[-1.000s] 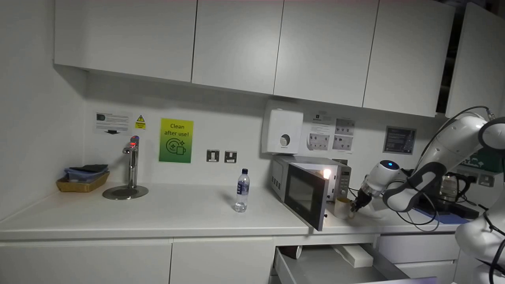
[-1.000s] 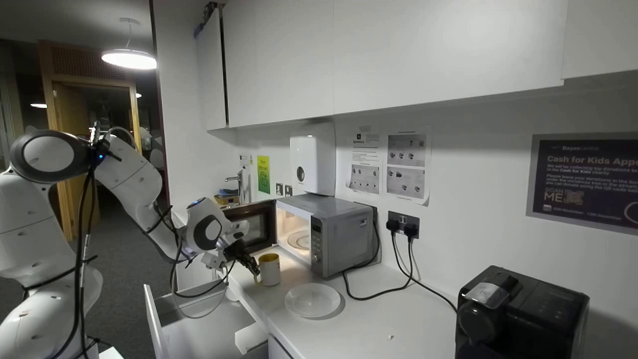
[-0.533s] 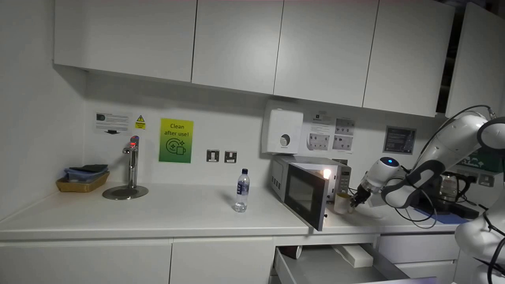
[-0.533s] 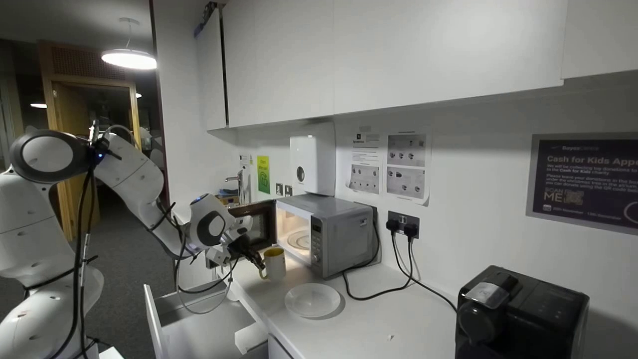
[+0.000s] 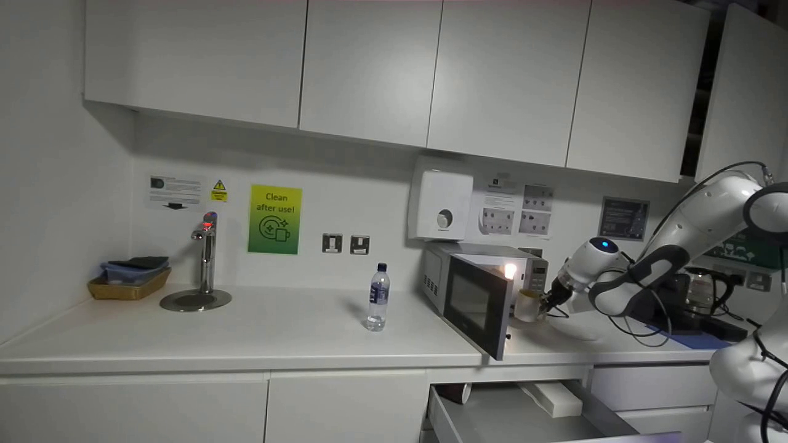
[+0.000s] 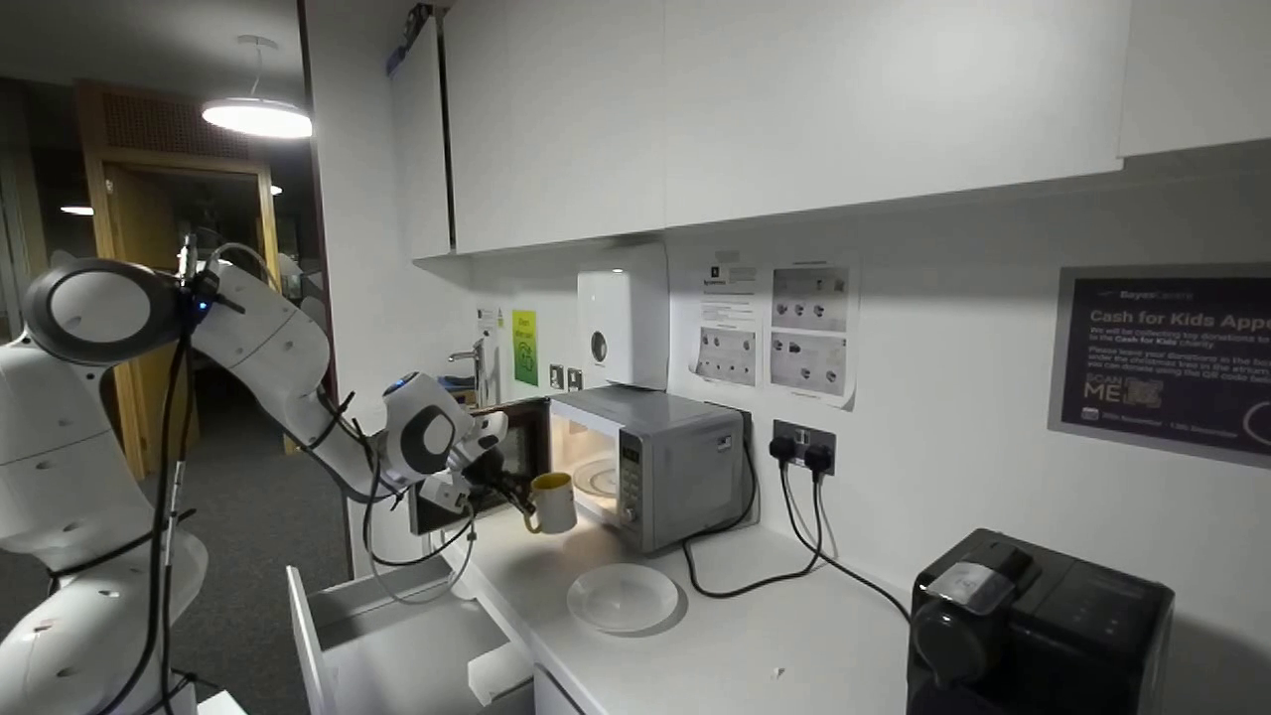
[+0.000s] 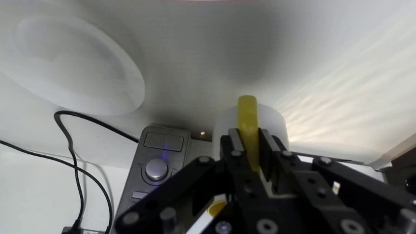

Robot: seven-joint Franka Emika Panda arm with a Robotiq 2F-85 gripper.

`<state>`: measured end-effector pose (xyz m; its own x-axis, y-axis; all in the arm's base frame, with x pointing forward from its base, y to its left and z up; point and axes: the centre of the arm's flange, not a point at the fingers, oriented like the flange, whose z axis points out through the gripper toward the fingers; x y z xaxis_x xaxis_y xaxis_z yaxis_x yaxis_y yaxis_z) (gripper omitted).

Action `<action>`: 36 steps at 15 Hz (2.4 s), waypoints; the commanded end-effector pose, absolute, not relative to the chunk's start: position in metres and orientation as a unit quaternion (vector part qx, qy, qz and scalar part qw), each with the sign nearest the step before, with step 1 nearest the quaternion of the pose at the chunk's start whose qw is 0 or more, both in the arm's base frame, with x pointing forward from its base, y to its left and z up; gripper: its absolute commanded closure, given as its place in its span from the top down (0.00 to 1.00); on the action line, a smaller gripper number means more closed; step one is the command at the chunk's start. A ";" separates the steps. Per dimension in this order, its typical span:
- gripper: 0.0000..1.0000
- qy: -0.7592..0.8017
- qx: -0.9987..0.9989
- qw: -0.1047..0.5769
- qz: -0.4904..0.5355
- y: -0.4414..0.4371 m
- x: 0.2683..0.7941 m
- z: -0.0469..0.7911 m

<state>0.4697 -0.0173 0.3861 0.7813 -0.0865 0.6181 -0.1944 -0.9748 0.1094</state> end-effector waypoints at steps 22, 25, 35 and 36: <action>0.04 0.005 0.934 0.072 0.349 0.002 0.559 0.443; 0.04 0.005 0.937 0.064 0.344 0.000 0.566 0.442; 0.04 0.011 0.942 0.051 0.332 -0.010 0.600 0.437; 0.04 0.012 0.942 0.051 0.331 -0.011 0.604 0.437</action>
